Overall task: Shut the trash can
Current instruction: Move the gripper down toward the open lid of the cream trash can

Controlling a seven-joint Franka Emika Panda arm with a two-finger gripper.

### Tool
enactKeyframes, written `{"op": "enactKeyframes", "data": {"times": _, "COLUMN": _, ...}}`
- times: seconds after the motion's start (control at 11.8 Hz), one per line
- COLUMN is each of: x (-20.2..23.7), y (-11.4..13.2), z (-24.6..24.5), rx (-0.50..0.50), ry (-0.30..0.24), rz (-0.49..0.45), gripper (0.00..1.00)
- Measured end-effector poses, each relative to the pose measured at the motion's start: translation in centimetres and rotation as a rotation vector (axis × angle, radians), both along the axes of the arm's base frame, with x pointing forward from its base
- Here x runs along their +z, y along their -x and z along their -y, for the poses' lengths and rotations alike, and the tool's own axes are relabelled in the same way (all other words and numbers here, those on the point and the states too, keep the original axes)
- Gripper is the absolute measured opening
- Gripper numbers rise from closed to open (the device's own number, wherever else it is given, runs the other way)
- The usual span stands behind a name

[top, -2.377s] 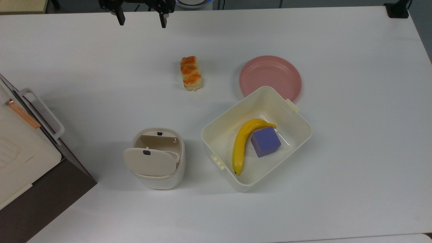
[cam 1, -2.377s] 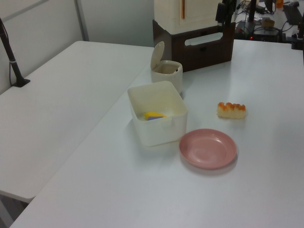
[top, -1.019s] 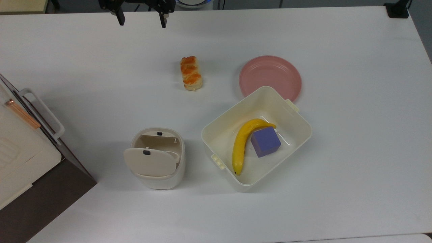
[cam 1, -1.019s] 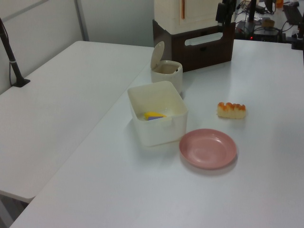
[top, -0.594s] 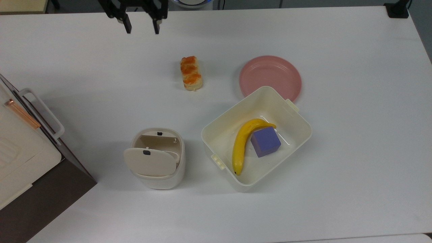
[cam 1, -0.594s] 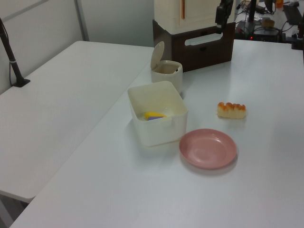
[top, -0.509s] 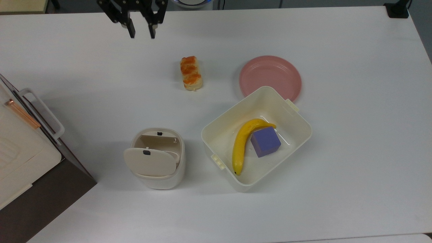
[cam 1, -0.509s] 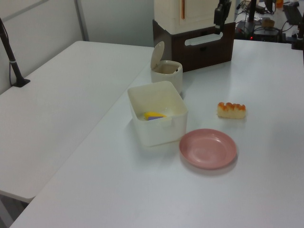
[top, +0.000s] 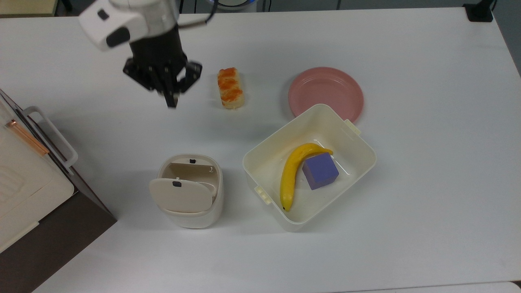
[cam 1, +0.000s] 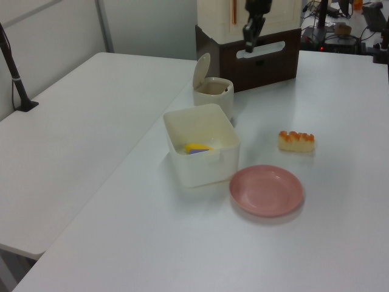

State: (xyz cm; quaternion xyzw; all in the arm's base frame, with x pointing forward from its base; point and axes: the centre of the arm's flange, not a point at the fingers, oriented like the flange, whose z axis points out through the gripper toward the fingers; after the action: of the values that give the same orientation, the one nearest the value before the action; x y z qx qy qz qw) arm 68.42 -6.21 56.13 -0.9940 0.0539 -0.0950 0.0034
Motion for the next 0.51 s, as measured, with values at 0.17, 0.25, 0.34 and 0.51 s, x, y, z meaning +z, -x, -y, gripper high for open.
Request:
{"op": "enactKeyframes", "data": {"times": 0.17, "x": -1.0, "y": -2.5, "z": -0.5, "rx": -0.141, "ry": -0.024, "rz": 0.070, "gripper": 0.01}}
{"op": "enactKeyframes", "data": {"times": 0.25, "x": -1.1, "y": -3.3, "z": -0.5, "rx": -0.225, "ry": -0.042, "rz": 0.098, "gripper": 0.01}}
{"op": "enactKeyframes", "data": {"times": 0.34, "x": -0.9, "y": -3.9, "z": -0.5, "rx": -0.289, "ry": -0.057, "rz": 0.120, "gripper": 0.01}}
{"op": "enactKeyframes", "data": {"times": 0.51, "x": 0.1, "y": -4.7, "z": -0.8, "rx": -0.406, "ry": -0.097, "rz": 0.189, "gripper": 0.01}}
